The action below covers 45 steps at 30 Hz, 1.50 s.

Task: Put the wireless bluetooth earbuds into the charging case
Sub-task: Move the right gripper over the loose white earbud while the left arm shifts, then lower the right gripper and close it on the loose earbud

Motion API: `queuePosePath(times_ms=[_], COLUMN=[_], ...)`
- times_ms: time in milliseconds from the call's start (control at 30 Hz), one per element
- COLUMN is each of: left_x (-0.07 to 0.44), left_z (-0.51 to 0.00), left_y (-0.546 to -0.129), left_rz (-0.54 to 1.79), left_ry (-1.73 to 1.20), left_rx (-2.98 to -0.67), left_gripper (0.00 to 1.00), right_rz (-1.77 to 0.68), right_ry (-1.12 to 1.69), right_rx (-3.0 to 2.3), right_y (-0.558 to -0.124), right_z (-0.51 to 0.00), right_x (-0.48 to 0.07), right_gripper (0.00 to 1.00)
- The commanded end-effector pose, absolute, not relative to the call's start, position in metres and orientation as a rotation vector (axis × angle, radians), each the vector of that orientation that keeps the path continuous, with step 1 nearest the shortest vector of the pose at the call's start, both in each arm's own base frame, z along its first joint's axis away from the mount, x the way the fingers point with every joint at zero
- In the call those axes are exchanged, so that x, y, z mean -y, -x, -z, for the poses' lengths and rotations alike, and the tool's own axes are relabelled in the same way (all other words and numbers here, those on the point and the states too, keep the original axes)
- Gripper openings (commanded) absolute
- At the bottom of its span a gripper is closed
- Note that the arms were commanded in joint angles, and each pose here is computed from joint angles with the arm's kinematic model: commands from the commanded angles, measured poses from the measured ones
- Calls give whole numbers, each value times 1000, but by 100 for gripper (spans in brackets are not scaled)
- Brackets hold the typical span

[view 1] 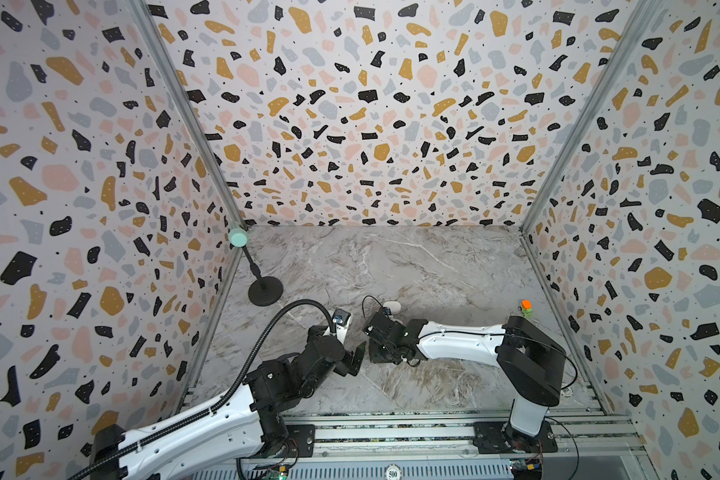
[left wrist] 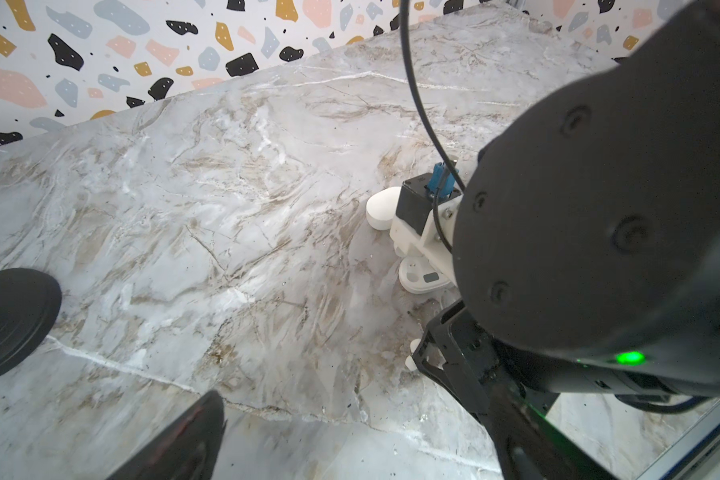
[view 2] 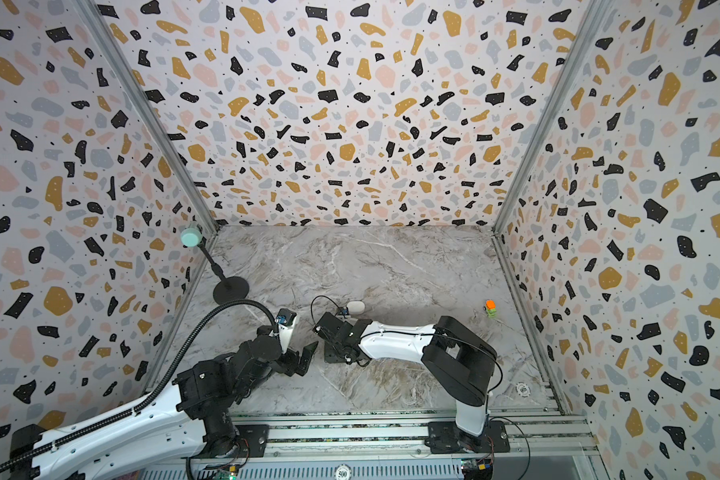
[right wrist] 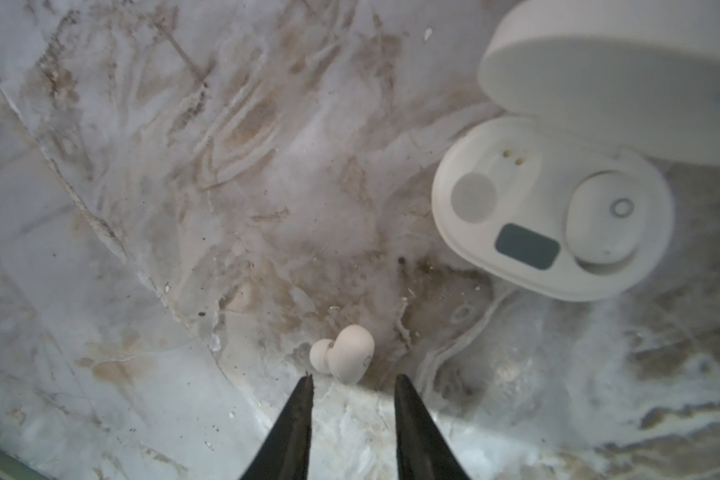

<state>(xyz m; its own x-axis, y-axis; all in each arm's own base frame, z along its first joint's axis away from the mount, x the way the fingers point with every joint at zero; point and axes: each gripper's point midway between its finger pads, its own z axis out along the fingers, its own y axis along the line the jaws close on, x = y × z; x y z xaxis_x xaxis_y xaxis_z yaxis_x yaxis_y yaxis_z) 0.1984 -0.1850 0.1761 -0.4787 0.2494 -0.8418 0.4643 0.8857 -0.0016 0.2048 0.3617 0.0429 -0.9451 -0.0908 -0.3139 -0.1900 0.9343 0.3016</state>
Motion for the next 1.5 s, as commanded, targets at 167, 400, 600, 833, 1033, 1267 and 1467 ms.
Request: queuePosePath(times_ms=[167, 400, 600, 833, 1033, 1267, 1467], left_x=[182, 181, 179, 179, 179, 179, 179], left_z=[-198, -200, -200, -200, -201, -200, -200], left_y=[-201, -202, -202, -202, -202, -203, -202], left_rz=[319, 320, 314, 312, 313, 311, 311], left_ry=[-456, -446, -439, -437, -437, -440, -441], left_rx=[-2042, -2034, -2029, -2027, -2026, -2027, -2028], left_gripper=[100, 100, 100, 100, 100, 100, 100], right_rz=[-472, -452, -438, -418, -416, -414, -421], right_ry=[221, 220, 225, 236, 236, 250, 258], right_rx=[-2789, -2792, -2801, -2806, -2807, -2809, -2808], right_y=[-209, -210, -210, -210, -211, -211, -212], right_z=[-47, -44, -40, -37, -36, -34, -35], right_x=[-367, -364, -364, -364, -364, -367, -370], right_gripper=[33, 32, 31, 30, 29, 28, 27])
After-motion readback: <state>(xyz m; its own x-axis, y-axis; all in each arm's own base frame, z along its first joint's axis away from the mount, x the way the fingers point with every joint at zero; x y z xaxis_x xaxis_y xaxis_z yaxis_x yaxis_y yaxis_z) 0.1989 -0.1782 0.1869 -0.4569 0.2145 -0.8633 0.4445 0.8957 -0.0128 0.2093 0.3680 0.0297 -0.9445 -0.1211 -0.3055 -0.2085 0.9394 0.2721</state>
